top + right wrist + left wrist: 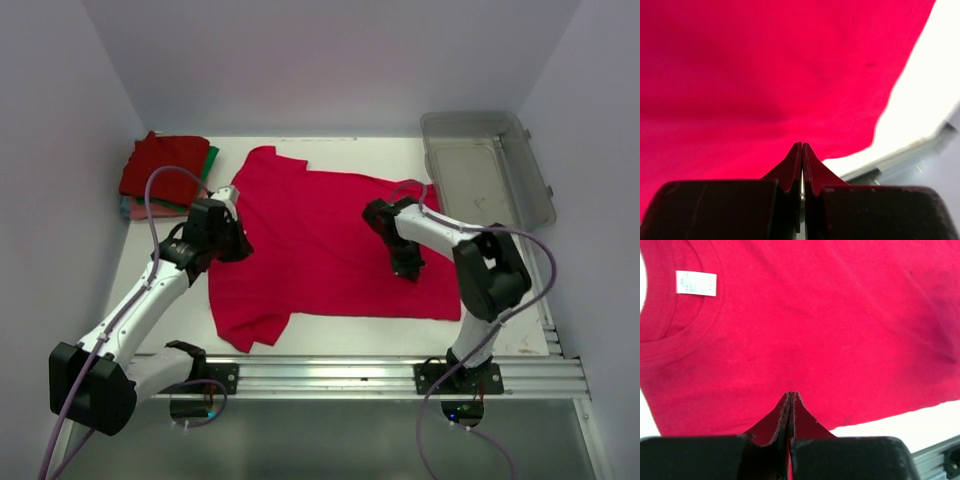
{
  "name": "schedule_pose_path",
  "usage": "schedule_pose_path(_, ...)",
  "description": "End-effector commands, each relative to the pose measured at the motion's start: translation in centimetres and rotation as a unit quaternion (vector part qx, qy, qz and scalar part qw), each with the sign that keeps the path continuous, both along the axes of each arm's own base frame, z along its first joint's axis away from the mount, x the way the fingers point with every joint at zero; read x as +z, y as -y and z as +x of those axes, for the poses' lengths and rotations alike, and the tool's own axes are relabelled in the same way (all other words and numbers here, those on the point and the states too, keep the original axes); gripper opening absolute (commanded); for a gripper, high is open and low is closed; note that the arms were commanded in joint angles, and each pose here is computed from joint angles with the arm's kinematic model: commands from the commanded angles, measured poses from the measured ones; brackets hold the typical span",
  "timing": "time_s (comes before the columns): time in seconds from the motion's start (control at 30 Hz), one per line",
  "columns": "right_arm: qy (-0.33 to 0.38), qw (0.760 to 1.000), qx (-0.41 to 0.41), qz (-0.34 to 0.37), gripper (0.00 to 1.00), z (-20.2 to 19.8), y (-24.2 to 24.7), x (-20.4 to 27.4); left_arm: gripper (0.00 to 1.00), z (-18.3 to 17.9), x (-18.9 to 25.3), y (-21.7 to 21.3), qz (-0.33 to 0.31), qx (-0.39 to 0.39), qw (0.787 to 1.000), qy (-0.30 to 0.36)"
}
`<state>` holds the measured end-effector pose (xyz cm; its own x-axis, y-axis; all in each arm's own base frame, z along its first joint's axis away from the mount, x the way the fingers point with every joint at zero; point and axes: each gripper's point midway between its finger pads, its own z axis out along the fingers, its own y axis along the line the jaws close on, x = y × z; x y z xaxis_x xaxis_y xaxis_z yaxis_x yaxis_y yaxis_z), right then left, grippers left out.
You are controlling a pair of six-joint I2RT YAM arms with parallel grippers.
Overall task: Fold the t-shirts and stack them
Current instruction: Fold the tshirt
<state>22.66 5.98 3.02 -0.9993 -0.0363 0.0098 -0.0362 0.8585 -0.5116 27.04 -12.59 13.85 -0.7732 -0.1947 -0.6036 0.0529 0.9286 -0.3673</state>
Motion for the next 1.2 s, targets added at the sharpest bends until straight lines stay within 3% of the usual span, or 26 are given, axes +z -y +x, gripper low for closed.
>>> schedule_pose_path(0.0,0.096,0.98,0.049,0.167,0.0,3.8,-5.6,4.5,0.0,1.8,1.9,-0.9,0.013,0.031,0.999,0.041)
schedule_pose_path(0.23,0.186,0.963,0.079,0.18,0.0,7.4,-6.4,8.8,0.0,6.6,3.4,-2.1,0.027,0.1,0.989,0.109)
schedule_pose_path(0.4,0.228,0.951,0.072,0.194,0.0,9.3,-7.3,9.1,0.0,10.5,-0.7,-1.0,0.017,0.12,0.991,0.055)
schedule_pose_path(0.57,0.225,0.949,0.069,0.211,0.0,9.2,-7.9,7.8,0.0,14.2,-2.7,2.1,-0.029,0.076,0.991,0.107)
schedule_pose_path(0.67,0.222,0.948,0.07,0.217,0.0,8.9,-8.0,7.3,0.0,15.0,-6.0,3.3,-0.027,0.052,0.996,0.069)
schedule_pose_path(0.93,0.251,0.944,0.076,0.201,0.0,8.7,-6.8,8.8,0.0,12.4,-9.9,1.9,0.003,0.065,0.998,0.023)
schedule_pose_path(1.17,0.277,0.942,0.059,0.18,0.0,9.6,-5.8,9.9,0.0,6.7,-14.8,-1.3,0.07,0.108,0.986,-0.102)
